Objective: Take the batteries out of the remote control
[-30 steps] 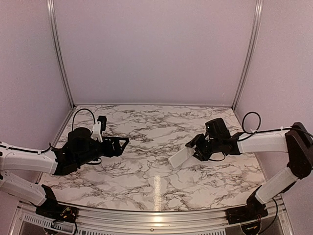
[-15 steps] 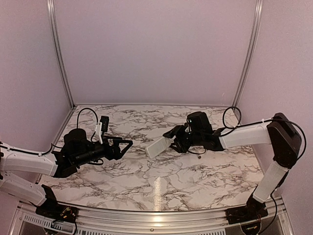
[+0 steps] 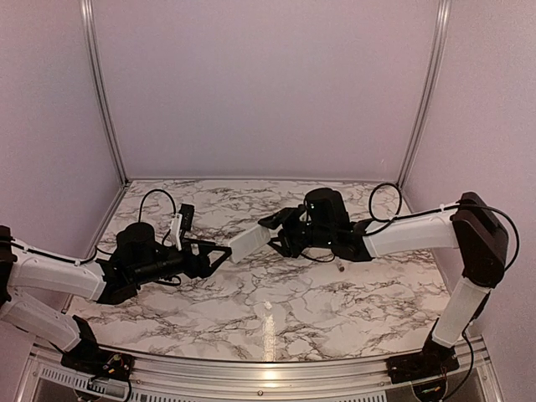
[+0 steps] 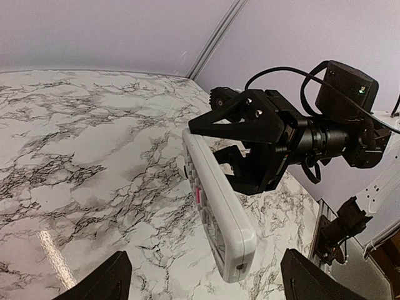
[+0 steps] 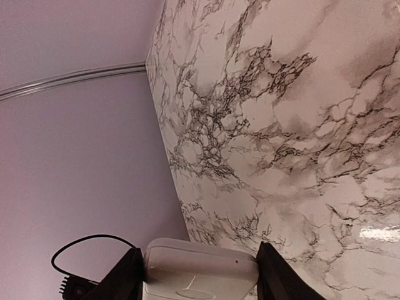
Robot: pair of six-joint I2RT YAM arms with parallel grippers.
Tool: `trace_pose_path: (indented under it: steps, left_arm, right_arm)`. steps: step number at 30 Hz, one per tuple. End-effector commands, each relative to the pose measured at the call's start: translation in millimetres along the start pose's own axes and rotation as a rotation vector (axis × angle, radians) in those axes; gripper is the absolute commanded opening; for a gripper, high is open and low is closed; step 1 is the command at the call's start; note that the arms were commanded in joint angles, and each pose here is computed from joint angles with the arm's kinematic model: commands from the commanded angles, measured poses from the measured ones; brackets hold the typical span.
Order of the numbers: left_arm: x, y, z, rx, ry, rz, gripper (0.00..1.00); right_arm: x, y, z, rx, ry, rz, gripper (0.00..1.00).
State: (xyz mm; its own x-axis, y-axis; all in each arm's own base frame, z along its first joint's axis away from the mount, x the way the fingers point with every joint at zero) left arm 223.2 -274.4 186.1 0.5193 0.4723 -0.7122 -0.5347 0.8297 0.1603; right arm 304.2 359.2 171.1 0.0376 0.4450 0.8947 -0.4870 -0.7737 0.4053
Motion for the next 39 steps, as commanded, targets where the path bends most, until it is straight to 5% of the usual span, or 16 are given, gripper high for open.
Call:
trace_pose_path:
  steps: [1, 29, 39]
  left_arm:
    - [-8, -6, 3, -0.002, -0.007, -0.04, 0.86]
    - [1, -14, 2, -0.005, 0.014, 0.008, 0.52]
    - [5, -16, 3, -0.014, 0.02, 0.037, 0.22]
  right_arm:
    - [29, -7, 1, -0.032, -0.008, 0.07, 0.0]
    - [49, -41, -37, 0.037, 0.034, 0.085, 0.0]
    - [55, -41, -41, 0.039, 0.064, 0.078, 0.0]
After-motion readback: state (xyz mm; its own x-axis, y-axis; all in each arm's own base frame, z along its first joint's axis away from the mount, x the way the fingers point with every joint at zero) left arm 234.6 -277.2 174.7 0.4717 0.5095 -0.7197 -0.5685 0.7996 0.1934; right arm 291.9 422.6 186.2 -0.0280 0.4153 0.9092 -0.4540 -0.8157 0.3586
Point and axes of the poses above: each gripper's point midway between its finger pads, its own y axis back along the fingers, its own x axis along the line the jaws close on, z = x × y, the point moved 4 cm from there along y, back along the fingers, and after that the axes turned 14 degrees about y, right-handed, at the moved point
